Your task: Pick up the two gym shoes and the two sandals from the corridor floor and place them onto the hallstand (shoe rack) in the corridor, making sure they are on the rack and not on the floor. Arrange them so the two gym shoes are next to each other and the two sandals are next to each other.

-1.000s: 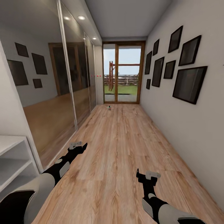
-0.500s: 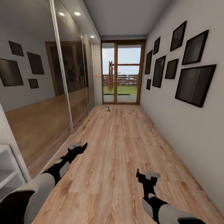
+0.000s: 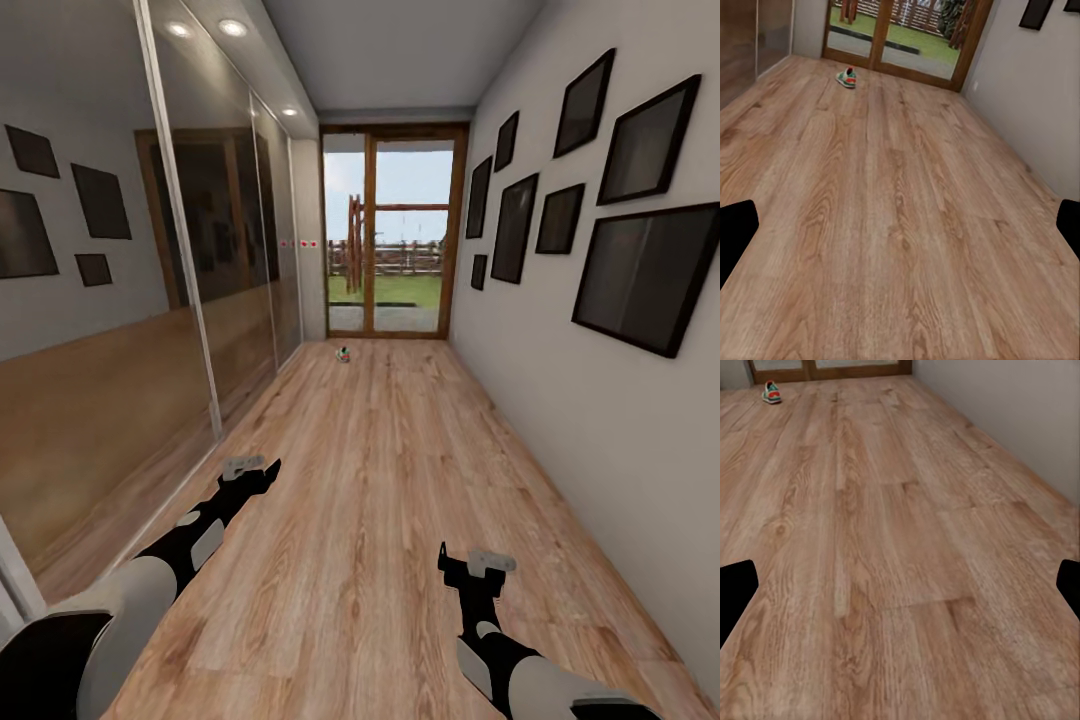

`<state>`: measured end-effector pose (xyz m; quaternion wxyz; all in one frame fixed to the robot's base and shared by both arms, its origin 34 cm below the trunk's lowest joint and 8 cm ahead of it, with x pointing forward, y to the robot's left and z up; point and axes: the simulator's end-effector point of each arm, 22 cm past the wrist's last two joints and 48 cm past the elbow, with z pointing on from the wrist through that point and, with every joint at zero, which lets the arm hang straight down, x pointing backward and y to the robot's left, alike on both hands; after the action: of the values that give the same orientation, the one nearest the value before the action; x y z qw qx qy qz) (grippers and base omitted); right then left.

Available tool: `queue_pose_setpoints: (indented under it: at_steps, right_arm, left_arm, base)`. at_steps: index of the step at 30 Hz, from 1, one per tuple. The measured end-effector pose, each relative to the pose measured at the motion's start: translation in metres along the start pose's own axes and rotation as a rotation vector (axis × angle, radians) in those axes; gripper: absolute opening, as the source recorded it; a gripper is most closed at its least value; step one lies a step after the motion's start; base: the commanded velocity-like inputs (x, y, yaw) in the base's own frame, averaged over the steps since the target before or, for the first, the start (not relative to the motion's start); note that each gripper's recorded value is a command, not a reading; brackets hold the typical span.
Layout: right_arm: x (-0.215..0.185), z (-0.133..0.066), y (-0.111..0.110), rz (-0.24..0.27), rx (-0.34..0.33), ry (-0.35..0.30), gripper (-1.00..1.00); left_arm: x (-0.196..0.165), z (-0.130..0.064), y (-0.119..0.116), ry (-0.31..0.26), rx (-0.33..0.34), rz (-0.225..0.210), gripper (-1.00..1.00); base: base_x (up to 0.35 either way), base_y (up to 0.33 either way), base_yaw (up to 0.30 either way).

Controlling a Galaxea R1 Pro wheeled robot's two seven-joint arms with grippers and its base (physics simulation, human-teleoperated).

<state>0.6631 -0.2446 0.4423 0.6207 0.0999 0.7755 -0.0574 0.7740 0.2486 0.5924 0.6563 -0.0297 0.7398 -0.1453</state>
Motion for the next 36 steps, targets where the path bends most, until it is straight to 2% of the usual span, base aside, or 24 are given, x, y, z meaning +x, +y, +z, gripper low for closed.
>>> queue_pose_setpoints:
  at_steps: [36]
  right_arm:
    - [0.0,0.0001,-0.0003,0.0,0.0,0.0,1.0]
  left_arm:
    - [-0.0004,-0.0003,0.0016,0.0,-0.002,0.0,1.0]
  base:
    - [0.346,-0.102,0.0]
